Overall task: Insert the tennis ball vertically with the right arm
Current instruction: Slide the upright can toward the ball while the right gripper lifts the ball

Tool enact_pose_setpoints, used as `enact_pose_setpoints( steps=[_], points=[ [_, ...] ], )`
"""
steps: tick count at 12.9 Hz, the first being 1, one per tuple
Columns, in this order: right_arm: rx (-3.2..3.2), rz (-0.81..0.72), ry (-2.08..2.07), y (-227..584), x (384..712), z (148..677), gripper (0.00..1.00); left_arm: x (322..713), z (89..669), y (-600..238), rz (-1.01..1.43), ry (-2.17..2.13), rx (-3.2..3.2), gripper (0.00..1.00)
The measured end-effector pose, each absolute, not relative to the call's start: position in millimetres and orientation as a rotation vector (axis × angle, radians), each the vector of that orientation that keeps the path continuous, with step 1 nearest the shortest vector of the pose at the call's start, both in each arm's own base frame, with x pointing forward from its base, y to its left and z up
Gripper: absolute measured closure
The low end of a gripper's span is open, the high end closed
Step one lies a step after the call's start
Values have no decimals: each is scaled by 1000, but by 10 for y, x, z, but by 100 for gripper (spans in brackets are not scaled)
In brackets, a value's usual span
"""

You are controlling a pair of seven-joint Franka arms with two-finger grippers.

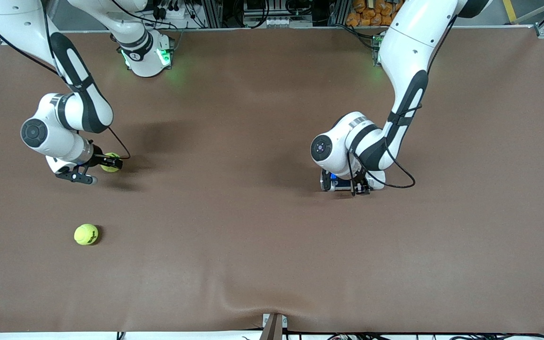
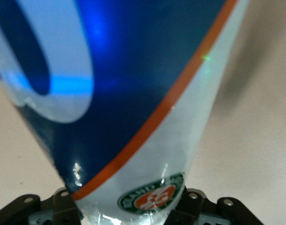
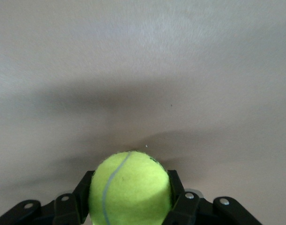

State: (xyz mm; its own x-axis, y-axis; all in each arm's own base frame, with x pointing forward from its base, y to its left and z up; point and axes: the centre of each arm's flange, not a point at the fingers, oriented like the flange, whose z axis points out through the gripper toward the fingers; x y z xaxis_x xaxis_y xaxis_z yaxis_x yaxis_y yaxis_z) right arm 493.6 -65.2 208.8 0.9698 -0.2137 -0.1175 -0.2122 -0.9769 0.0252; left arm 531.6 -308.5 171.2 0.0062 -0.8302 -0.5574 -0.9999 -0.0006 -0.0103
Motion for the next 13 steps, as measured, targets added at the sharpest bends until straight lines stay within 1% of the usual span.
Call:
enact_pose_setpoints(
  steps=[3, 6, 9, 13],
  points=[
    [3110, -159, -336, -655, 5004, 2471, 33, 5361, 1879, -3424, 479, 1903, -1979, 31],
    [3111, -194, -336, -661, 5107, 2922, 33, 5457, 2100, -3899, 313, 1945, -2133, 31],
    [3106, -289, -333, -675, 5308, 3427, 33, 5603, 2259, -4363, -24, 1993, -2291, 31],
    [3140, -342, -326, -554, 5574, 4226, 33, 5620, 2073, -4801, -534, 1948, -2505, 31]
  ],
)
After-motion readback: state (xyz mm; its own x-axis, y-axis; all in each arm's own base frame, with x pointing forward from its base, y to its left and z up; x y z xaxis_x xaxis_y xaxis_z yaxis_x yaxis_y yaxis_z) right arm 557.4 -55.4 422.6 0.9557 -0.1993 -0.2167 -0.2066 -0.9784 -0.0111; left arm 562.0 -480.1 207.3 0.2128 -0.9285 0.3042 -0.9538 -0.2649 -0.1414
